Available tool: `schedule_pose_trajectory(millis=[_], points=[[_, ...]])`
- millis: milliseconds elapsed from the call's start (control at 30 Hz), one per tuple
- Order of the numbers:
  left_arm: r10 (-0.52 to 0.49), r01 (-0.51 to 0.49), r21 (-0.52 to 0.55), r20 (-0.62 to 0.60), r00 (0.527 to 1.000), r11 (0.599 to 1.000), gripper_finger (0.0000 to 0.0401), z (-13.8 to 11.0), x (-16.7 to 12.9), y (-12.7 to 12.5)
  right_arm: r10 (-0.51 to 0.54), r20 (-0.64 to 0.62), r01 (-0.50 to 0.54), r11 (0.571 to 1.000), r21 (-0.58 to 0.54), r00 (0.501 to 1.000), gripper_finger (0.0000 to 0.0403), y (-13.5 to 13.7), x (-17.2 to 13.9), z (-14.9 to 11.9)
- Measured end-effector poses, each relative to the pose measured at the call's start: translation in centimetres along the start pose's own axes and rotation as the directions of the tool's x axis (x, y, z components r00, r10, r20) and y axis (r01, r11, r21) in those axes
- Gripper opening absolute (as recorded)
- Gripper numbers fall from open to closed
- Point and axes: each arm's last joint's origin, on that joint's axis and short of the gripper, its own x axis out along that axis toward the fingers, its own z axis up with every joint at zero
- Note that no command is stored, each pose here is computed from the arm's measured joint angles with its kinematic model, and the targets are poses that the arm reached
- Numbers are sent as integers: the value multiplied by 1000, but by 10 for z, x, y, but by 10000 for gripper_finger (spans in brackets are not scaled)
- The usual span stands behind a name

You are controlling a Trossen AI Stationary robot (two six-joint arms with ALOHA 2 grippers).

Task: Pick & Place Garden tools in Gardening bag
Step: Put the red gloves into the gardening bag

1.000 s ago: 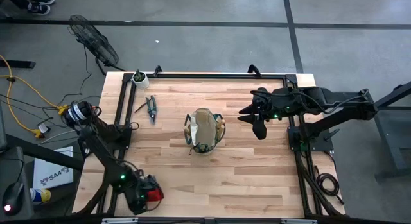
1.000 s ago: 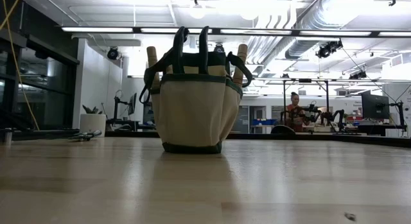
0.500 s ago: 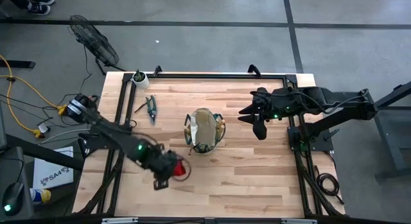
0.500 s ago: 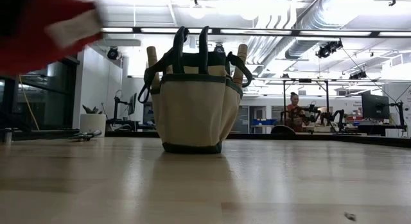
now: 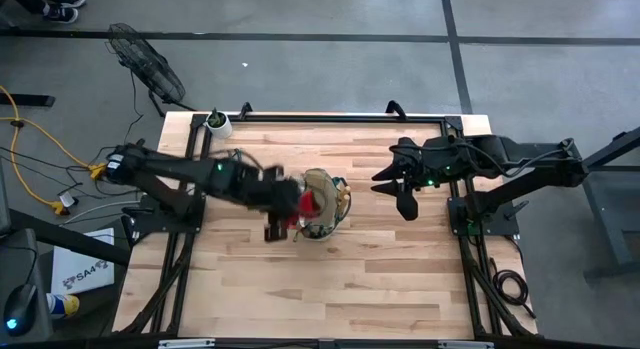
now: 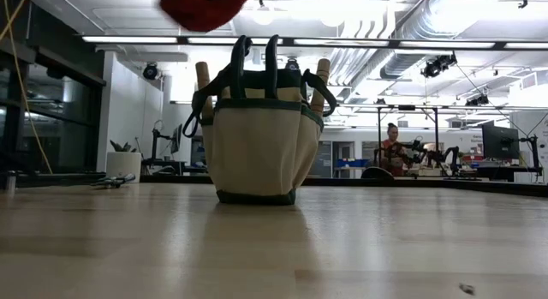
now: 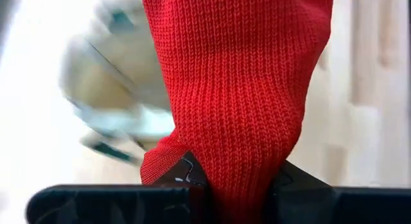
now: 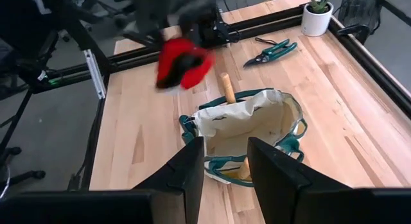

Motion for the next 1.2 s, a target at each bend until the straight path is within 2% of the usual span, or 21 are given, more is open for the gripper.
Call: schedule_pose_trajectory(millis=[133, 233, 433, 633, 733, 833, 967, 1200], points=[[92, -105, 158, 89, 992, 982, 47, 19, -14, 26, 0, 0, 0, 1000, -12, 1000, 111, 0, 0, 0], [117, -147, 322, 111, 987, 935, 47, 26, -15, 47, -2, 1, 2, 1000, -13, 1000, 111, 0, 0, 0], [97, -103, 619, 44, 994, 778, 47, 33, 8, 82, -73, 27, 72, 997, 26, 997, 111, -2, 0, 1], [50, -1, 815, -34, 998, 580, 47, 37, 39, 94, -141, 50, 134, 984, 118, 989, 111, -4, 0, 2], [45, 45, 882, -75, 996, 470, 47, 38, 56, 93, -172, 61, 162, 976, 148, 983, 111, -5, 0, 2], [39, 65, 916, -87, 995, 395, 47, 40, 69, 92, -199, 70, 184, 967, 175, 978, 111, -6, -1, 2], [30, 101, 936, -117, 993, 338, 47, 40, 85, 92, -202, 71, 184, 962, 203, 977, 111, -6, -1, 2], [-36, 143, 955, -138, 990, 260, 47, 39, 91, 86, -208, 72, 189, 960, 208, 975, 111, -6, -1, 2]])
